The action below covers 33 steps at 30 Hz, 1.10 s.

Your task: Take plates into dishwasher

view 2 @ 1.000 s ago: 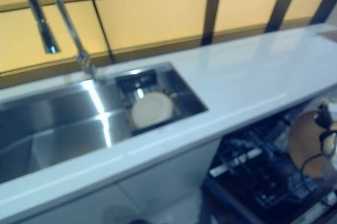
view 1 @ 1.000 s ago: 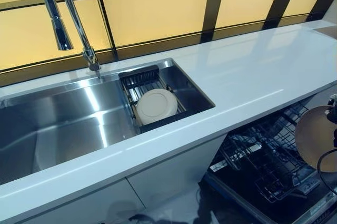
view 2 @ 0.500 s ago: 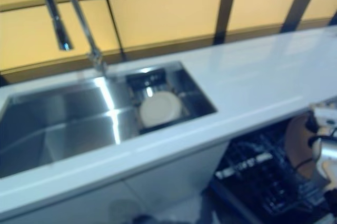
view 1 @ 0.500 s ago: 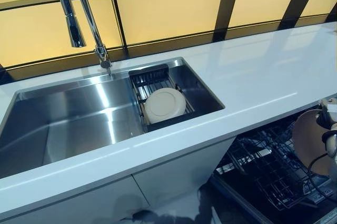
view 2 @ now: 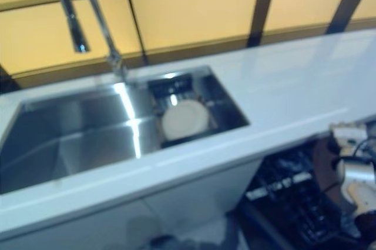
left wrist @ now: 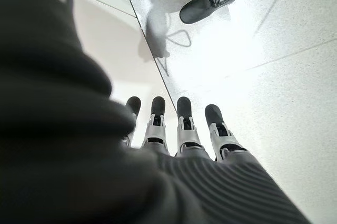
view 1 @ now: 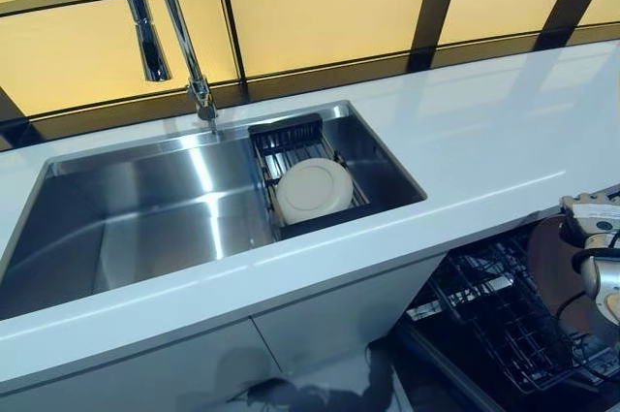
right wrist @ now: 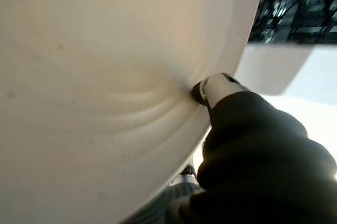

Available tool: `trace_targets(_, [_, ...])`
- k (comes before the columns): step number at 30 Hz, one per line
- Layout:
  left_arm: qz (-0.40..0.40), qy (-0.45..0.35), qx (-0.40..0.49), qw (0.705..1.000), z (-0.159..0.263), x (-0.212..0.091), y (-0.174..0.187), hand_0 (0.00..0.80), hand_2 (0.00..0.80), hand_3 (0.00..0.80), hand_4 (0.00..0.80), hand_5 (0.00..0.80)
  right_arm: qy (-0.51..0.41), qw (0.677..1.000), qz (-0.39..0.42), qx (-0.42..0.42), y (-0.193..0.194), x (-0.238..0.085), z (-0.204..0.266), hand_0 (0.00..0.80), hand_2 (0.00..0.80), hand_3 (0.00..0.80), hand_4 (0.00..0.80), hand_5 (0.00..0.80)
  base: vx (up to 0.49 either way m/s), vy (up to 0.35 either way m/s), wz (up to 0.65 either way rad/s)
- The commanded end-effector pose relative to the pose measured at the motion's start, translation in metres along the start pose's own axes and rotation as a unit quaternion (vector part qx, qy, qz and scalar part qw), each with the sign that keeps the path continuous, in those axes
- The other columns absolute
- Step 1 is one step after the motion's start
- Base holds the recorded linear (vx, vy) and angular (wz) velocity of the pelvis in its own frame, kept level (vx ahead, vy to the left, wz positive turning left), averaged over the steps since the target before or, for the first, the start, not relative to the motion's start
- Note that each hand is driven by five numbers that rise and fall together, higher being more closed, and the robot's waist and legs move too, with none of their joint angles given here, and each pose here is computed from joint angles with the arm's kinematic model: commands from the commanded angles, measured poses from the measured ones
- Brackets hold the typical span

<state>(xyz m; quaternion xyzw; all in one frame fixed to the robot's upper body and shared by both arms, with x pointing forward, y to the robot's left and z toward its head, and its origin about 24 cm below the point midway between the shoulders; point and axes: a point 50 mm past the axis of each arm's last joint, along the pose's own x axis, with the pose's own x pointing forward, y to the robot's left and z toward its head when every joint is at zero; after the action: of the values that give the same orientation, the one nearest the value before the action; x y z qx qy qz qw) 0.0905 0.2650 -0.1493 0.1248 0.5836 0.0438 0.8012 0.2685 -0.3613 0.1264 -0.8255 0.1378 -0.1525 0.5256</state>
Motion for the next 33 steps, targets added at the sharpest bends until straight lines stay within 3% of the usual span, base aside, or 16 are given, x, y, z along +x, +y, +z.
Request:
trace_targets(1, [0.011,-0.020,-0.001,1.000,0.013,0.001,0.009,0.000,0.000,0.000,0.000,0.000,0.024,0.998,-0.054,-0.007,-0.032,0.021,0.002,0.800,0.800,0.800,0.800,0.800,-0.007,-0.001,0.04])
trace_targets(18, [0.007,-0.032,0.003,0.999,0.018,0.001,0.007,0.000,0.000,0.000,0.000,0.000,-0.004,0.999,0.037,-0.035,0.011,0.016,0.028,0.800,0.800,0.800,0.800,0.800,0.000,0.000,0.00])
trace_targets(33, [0.003,-0.043,0.005,0.999,0.024,0.001,0.007,0.000,0.000,0.000,0.000,0.000,0.033,0.992,0.115,0.028,0.040,0.010,0.036,0.800,0.800,0.800,0.800,0.800,-0.004,0.000,0.05])
